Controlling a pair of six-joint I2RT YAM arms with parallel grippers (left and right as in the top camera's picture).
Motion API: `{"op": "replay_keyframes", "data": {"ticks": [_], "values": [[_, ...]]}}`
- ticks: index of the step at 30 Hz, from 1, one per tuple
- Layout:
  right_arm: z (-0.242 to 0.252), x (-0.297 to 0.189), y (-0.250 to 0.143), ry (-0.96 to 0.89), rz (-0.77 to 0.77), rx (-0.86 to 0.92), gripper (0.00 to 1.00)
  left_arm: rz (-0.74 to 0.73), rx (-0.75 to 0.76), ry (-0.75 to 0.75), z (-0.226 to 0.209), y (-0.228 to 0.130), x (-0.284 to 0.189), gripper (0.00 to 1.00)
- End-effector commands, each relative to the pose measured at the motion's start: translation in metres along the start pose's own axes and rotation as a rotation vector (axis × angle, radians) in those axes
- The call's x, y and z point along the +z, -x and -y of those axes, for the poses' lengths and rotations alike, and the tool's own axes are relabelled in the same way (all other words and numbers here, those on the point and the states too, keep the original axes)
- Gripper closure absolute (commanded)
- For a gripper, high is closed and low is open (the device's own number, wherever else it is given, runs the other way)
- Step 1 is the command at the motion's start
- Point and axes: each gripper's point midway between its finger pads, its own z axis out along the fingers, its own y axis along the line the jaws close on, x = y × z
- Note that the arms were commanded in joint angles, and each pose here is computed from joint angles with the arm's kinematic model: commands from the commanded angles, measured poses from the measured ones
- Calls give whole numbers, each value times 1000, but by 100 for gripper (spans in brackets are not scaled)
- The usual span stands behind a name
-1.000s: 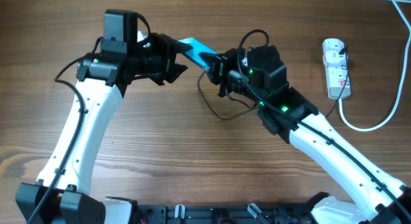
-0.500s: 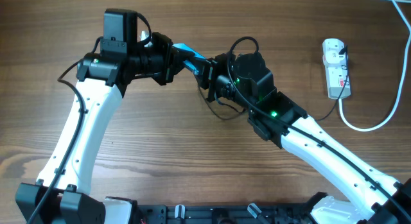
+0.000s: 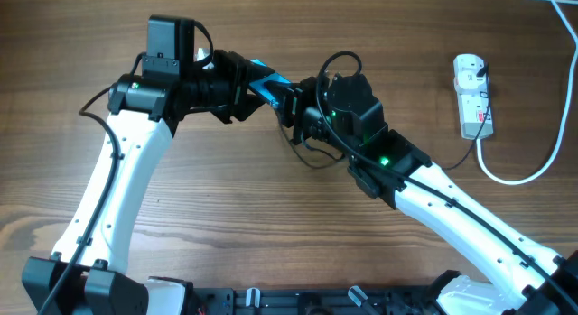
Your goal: Plug charger to phone and switch on socket
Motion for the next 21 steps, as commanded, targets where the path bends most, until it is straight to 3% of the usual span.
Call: {"op": "replay_keyframes", "data": {"ticks": [1, 5, 11, 15, 19, 21], "values": [[-15, -1, -6, 39, -8, -34, 96, 31, 34, -10, 5, 1, -4, 51], [-14, -1, -8, 33, -22, -33, 95, 64, 27, -11, 5, 9, -6, 62], [-14, -1, -8, 33, -22, -33, 95, 72, 19, -15, 5, 12, -9, 68], [-14, -1, -8, 34, -23, -31, 95, 73, 23, -19, 7, 13, -9, 95], [-14, -1, -9, 33, -30, -31, 95, 76, 26, -33, 10, 13, -9, 96], [-14, -1, -9, 33, -30, -31, 90, 87, 26, -30, 10, 15, -9, 96]]}}
